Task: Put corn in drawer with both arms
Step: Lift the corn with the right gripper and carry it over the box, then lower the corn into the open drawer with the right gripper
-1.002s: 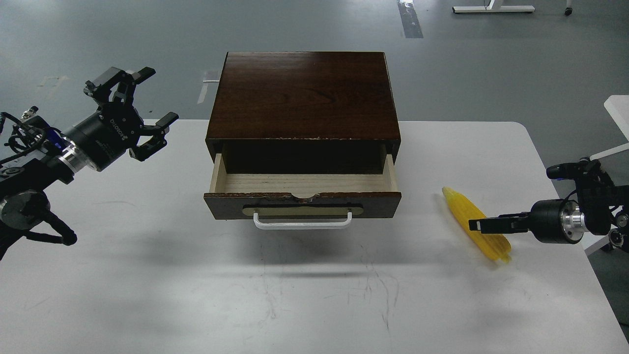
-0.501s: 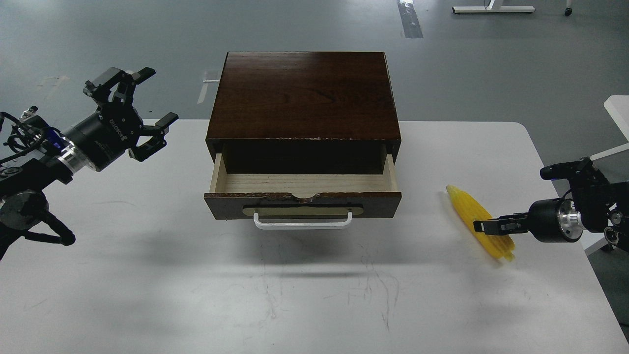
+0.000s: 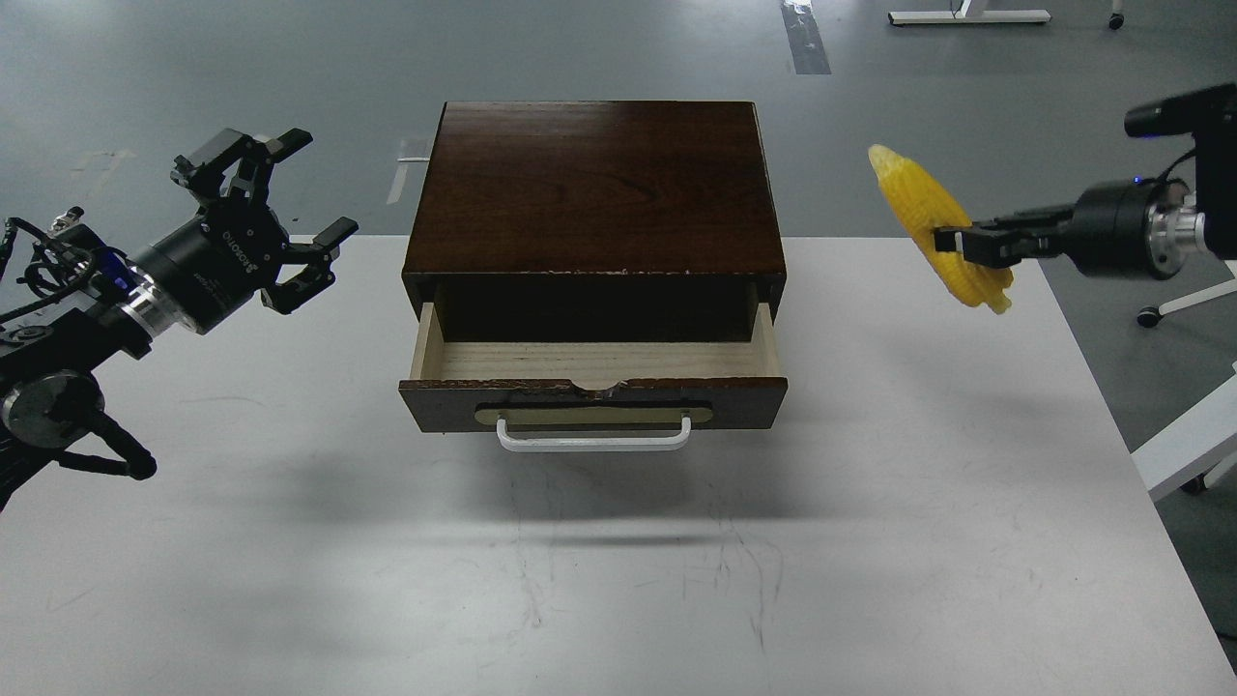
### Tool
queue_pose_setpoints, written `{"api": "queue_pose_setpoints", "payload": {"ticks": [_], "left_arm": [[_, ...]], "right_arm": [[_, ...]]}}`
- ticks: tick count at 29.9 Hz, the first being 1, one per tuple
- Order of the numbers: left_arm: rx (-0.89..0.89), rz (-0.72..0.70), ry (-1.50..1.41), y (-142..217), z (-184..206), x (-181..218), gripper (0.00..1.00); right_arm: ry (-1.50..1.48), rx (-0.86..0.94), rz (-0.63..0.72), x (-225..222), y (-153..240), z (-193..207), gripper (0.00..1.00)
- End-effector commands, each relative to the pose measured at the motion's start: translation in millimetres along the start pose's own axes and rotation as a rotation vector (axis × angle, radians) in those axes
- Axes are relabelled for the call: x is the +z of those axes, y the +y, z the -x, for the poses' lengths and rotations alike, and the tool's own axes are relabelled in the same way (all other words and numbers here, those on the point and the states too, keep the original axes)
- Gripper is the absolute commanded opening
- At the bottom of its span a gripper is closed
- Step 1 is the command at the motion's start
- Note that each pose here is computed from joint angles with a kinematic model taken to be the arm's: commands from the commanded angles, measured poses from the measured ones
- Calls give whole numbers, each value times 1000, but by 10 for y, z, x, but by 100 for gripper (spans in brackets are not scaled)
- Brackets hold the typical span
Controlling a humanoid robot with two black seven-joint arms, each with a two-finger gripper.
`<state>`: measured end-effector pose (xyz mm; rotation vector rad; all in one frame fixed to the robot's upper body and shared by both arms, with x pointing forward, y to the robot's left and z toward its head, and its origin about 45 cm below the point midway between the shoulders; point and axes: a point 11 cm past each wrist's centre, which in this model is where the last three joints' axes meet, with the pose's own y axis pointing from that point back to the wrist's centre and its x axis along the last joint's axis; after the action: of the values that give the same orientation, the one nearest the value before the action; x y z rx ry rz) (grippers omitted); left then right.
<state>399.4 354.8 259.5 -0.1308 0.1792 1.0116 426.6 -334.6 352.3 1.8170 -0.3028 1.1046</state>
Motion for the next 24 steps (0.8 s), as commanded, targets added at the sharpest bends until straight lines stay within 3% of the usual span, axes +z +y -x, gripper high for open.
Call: {"api": "queue_pose_setpoints", "payload": {"ticks": [1,9,15,24], "left_arm": [[0,2,-1,-4,-1,11,98],[2,6,-4,-7,-7,30,98],[3,6,-5,-5,-11,30,98],[6,6,-6,0,-20,34,98]], "right_arm": [[151,16,-70,-477,-101,-541,0],[467,-70,-197,-1603,-590,-1058,0],[578,-159,-296,-2178,-973,-880,0],[705,-230,-367,-2601,-1237,-624,0]]}}
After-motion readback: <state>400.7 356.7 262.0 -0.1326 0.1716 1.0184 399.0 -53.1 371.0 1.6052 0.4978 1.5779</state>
